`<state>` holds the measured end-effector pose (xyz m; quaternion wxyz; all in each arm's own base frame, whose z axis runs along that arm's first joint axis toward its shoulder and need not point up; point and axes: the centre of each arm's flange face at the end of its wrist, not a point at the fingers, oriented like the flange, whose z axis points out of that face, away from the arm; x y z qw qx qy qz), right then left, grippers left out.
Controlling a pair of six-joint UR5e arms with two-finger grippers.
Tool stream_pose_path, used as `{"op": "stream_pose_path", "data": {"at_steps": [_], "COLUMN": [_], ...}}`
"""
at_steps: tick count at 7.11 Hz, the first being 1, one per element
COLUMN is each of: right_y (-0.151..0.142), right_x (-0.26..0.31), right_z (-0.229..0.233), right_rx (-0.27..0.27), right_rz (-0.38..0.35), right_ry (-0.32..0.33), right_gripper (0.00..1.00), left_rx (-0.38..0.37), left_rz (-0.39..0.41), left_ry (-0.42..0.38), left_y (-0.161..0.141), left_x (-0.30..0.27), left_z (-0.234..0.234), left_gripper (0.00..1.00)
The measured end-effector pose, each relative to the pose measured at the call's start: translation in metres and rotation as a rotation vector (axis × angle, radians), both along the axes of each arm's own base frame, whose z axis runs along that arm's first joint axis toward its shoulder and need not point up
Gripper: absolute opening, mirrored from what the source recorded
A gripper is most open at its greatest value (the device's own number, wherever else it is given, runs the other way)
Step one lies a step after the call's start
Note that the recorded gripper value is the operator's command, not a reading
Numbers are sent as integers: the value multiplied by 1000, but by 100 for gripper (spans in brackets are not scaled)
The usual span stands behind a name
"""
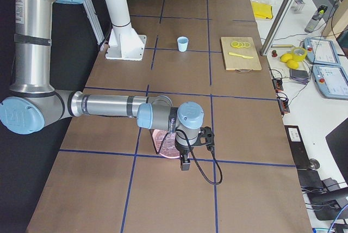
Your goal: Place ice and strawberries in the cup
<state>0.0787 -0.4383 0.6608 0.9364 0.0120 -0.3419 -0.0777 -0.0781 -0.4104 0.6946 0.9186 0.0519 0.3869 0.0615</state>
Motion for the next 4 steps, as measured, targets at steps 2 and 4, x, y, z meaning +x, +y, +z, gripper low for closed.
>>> {"op": "stream_pose_path", "data": {"at_steps": [2,4], "right_y": [-5,-6], "right_x": [0,0], "right_z": [-7,-9], "right_rx": [57,76], "right_rz": [1,1], "right_ry": [0,-1], "right_gripper": [100,100], "left_rx": [-43,-116], "left_rz": [-1,-2], "left_ry": [2,1], "left_y": [18,13], "left_x": [1,1], "left_z": [7,-19], "left_gripper": [100,100]}}
